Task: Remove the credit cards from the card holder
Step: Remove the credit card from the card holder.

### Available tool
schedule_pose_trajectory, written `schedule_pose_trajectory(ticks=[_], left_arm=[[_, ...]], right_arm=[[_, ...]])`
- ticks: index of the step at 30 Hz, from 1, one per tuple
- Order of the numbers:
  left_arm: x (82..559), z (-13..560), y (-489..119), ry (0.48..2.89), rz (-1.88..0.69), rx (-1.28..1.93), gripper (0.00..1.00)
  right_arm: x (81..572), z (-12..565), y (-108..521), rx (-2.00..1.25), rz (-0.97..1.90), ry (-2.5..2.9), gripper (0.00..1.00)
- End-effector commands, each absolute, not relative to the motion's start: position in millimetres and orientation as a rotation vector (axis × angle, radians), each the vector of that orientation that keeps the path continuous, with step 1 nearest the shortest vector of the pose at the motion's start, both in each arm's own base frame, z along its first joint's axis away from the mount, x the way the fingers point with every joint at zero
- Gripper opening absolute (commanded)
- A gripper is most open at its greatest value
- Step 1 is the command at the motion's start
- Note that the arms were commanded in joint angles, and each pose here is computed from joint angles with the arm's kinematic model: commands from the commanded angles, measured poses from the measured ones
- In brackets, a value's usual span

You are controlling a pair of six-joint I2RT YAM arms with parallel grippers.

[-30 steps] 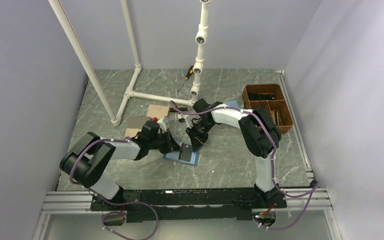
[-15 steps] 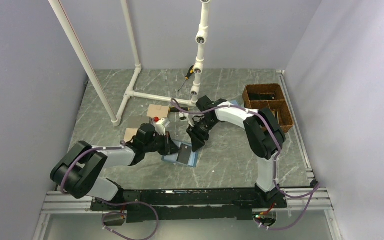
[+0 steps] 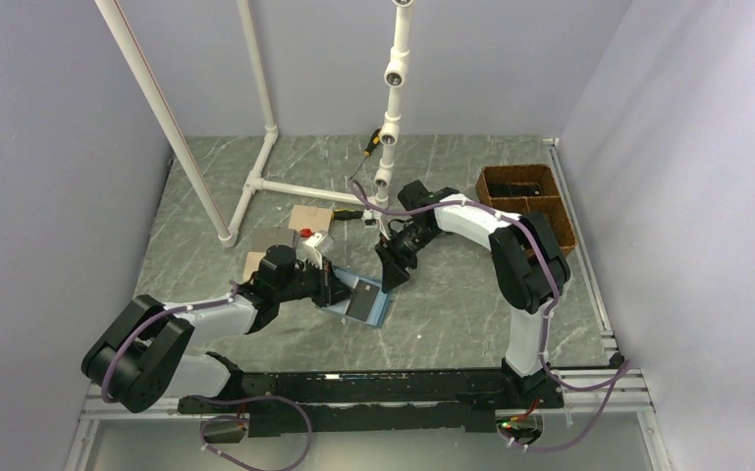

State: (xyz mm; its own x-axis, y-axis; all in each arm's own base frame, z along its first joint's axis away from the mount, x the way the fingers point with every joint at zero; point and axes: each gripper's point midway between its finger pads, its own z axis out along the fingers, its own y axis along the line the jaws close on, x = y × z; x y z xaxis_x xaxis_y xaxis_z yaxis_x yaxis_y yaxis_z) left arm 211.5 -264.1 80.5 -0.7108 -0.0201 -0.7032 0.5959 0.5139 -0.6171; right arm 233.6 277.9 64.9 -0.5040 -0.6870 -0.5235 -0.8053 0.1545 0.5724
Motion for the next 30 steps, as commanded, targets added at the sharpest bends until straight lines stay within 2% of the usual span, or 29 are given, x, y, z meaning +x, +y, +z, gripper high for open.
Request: schedule_pose_trajectory(ticks=[1, 7, 12, 14, 20, 27, 30], left_arm=[[210, 103, -271, 1.967, -1.239, 0.543, 0.00], [207, 110, -275, 1.924, -1.276, 0.561, 0.00], [207, 113, -277, 1.908, -1.293, 0.554, 0.00], [207, 114, -276, 1.902, -1.295, 0.545, 0.00], [207, 116, -273, 1.895, -1.285, 0.524, 0.00], [206, 121, -269, 1.868, -1.270, 0.508, 0.00], [206, 122, -268, 1.862, -1.268, 0.503, 0.00]], right_arm=[[232, 94, 289, -1.514, 1.362, 2.129, 0.57], [226, 93, 289, -1.519, 1.407, 2.122, 0.61], [218, 93, 294, -1.538, 1.459, 2.110, 0.60], [216, 93, 296, -1.544, 1.465, 2.107, 0.57], [216, 95, 296, -1.551, 1.465, 2.100, 0.40], [212, 101, 297, -1.563, 1.498, 2.067, 0.28], [212, 102, 297, -1.568, 1.504, 2.058, 0.17]])
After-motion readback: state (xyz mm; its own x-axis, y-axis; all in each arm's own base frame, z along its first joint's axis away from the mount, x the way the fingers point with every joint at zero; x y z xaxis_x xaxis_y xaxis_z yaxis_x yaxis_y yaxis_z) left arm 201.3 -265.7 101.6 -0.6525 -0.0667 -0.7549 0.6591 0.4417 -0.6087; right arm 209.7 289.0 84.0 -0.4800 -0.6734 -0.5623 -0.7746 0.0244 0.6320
